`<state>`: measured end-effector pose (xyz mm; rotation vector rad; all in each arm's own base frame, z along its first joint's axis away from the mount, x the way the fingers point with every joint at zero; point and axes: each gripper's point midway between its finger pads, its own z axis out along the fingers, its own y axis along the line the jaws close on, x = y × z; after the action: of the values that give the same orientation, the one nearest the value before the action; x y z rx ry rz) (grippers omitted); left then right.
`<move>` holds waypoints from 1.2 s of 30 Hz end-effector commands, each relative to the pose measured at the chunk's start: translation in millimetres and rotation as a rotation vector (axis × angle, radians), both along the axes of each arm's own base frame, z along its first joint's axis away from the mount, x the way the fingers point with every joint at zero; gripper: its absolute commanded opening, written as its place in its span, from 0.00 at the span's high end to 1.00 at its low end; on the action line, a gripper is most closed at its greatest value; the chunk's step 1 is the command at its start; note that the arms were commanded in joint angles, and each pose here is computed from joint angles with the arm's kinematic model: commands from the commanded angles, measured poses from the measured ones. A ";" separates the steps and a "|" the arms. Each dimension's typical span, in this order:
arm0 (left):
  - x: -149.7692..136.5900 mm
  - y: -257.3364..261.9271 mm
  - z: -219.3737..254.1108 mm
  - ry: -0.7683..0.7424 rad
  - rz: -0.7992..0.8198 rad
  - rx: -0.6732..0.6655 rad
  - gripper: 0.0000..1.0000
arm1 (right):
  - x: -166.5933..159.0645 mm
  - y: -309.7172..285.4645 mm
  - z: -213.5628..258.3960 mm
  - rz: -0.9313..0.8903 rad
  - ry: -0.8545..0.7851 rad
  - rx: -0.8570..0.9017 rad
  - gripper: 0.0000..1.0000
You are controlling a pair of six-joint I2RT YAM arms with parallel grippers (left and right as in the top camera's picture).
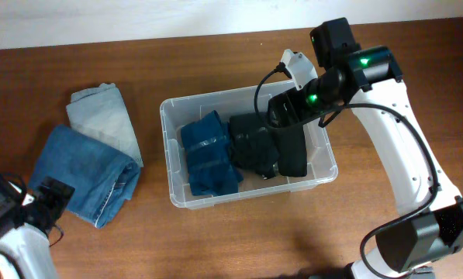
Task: Pack container
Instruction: 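Grasp the dark blue denim with the left gripper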
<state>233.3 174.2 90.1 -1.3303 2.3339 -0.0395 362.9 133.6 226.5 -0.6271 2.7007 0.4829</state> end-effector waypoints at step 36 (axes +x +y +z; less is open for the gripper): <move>59.3 -34.1 -81.9 -0.166 -0.266 -0.350 0.99 | 0.9 -4.2 -10.2 0.004 0.004 -0.028 0.01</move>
<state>298.9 160.2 14.7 -1.1236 2.3791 -0.5789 363.5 131.3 219.0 -0.6343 2.7103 0.4618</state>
